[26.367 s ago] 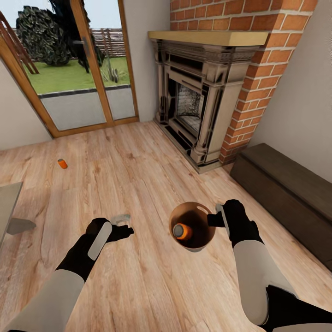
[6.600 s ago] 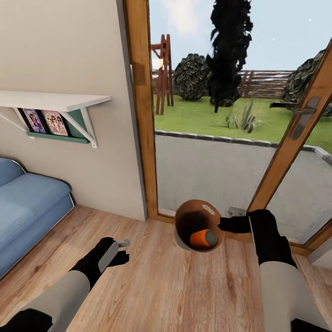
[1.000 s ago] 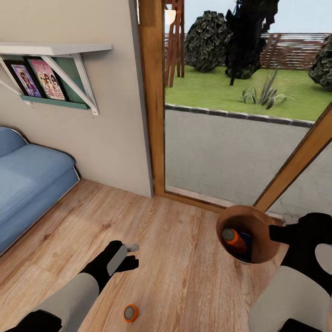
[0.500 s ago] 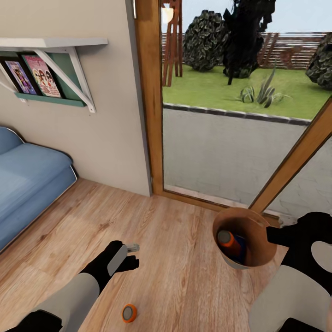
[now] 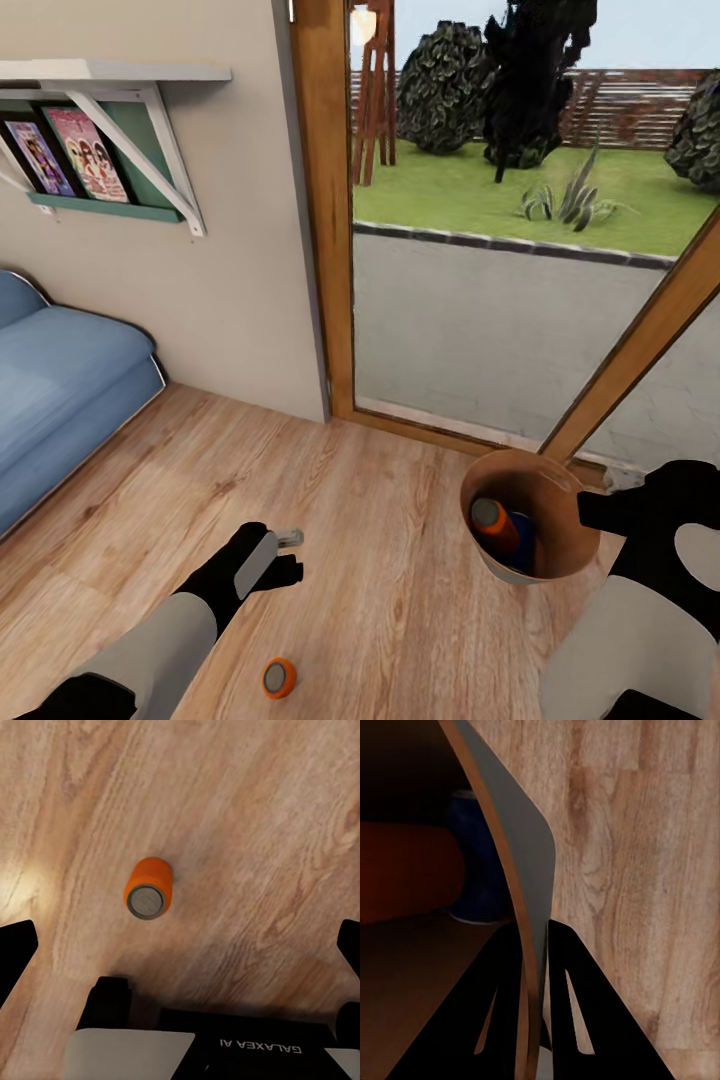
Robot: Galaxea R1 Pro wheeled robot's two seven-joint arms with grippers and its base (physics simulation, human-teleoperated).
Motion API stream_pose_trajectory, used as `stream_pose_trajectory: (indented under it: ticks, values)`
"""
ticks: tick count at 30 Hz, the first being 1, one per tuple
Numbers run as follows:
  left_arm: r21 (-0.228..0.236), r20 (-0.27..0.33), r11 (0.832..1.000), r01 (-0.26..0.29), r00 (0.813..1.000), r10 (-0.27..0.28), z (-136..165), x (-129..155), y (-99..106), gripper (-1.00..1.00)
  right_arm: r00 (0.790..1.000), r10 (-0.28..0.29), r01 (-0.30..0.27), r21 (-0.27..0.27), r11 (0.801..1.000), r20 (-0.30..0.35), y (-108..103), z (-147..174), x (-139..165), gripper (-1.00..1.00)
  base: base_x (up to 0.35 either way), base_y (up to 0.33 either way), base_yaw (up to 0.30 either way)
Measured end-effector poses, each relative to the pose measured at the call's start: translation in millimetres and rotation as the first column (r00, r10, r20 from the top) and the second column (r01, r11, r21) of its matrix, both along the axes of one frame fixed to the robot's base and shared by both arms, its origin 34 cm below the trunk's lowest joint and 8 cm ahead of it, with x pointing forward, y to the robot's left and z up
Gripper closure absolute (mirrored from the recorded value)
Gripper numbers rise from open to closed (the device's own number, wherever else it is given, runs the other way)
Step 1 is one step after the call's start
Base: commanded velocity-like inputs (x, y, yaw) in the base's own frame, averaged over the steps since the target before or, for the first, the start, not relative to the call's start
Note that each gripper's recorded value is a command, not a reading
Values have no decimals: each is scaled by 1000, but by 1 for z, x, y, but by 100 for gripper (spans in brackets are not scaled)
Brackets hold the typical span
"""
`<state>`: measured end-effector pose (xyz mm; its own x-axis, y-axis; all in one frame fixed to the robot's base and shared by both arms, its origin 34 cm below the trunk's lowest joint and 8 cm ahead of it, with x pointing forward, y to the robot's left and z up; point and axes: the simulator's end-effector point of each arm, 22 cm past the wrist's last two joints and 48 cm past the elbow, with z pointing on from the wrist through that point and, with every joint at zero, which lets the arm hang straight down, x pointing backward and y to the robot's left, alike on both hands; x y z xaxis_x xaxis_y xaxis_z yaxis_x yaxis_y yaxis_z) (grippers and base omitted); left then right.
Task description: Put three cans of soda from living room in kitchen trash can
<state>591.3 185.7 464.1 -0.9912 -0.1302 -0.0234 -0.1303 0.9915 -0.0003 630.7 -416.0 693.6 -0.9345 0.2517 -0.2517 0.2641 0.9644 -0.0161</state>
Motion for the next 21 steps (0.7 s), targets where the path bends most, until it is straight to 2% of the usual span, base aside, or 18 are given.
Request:
stream_pose_trajectory:
  ticks: [7, 14, 21]
  values:
    - [2, -14, 1000, 0, 1000, 0, -16, -7, 1, -100, 1000, 1, -1, 4, 1000, 1, 0, -13, -1, 100, 0, 0, 0]
    - [11, -60, 1000, -3, 998, 4, -39, -28, 3, -100, 1000, 5, -5, 18, 1000, 7, 3, -26, -2, 100, 0, 0, 0]
    - [-18, -65, 1000, -14, 998, 13, -56, -34, -1, -100, 1000, 7, -7, 22, 1000, 7, 5, -40, -3, 100, 0, 0, 0]
